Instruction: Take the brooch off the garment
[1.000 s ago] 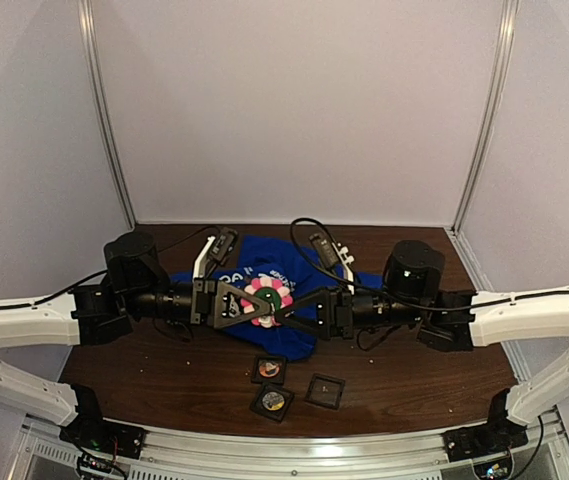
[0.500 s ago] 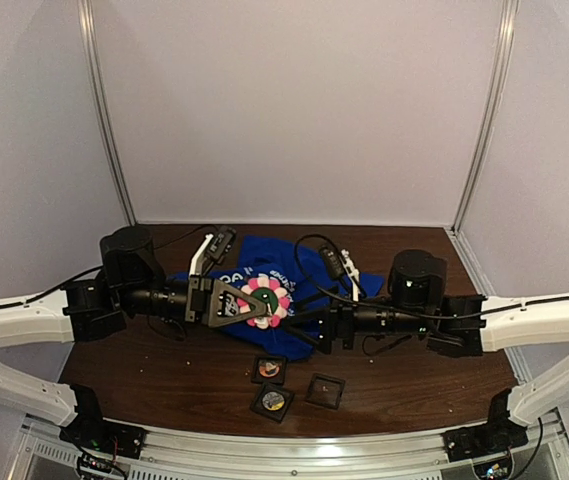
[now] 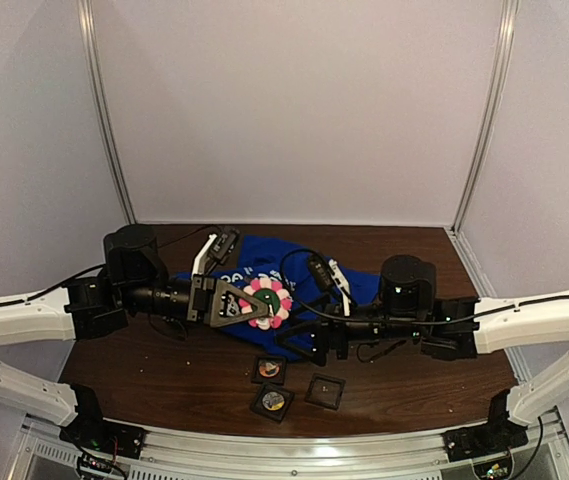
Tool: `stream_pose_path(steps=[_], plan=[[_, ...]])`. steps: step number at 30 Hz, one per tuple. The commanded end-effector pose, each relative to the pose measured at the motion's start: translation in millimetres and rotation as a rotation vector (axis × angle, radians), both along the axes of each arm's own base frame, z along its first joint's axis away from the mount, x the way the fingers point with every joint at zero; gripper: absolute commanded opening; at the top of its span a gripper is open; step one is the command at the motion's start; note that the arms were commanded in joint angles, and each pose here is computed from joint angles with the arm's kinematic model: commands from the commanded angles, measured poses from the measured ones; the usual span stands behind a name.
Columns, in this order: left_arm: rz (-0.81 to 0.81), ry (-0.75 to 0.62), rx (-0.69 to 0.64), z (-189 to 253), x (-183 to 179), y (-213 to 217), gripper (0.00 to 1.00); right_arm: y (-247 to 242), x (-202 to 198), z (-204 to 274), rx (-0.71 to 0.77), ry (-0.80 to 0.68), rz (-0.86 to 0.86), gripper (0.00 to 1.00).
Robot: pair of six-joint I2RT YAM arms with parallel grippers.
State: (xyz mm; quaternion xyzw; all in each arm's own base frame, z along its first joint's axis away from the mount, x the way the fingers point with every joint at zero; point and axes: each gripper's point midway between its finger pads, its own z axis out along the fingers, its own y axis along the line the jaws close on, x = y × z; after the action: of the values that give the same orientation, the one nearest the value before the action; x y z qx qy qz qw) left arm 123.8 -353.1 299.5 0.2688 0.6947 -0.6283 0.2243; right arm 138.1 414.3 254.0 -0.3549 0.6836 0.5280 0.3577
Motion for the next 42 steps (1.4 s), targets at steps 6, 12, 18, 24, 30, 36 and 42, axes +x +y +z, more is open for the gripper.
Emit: stream_pose_path(steps=[6,12,18,24,30,36,42], plan=[[-0.046,-0.017,-0.011,4.4,-6.1,-3.5,0.00,6.2,-16.3,29.4,0.083,-0.009,0.092,0.82],[-0.059,-0.021,-0.016,4.5,-8.2,-3.3,0.00,6.6,-21.8,35.4,0.109,0.002,0.123,0.82],[-0.084,-0.020,-0.018,2.4,-11.8,-4.1,0.00,9.4,-21.4,36.4,0.115,0.018,0.126,0.78],[-0.088,-0.020,-0.020,1.9,-12.6,-3.7,0.00,11.4,-18.1,35.4,0.122,0.024,0.112,0.77],[-0.090,-0.024,-0.019,0.6,-13.0,-3.3,0.00,7.2,-12.9,34.9,0.126,0.022,0.072,0.77],[-0.066,-0.048,-0.018,2.8,-12.0,1.0,0.00,-7.9,-3.5,26.0,0.098,0.011,-0.019,0.83],[-0.066,-0.074,-0.028,13.6,-13.7,5.0,0.00,-13.6,3.2,6.5,0.043,-0.008,-0.068,0.85]])
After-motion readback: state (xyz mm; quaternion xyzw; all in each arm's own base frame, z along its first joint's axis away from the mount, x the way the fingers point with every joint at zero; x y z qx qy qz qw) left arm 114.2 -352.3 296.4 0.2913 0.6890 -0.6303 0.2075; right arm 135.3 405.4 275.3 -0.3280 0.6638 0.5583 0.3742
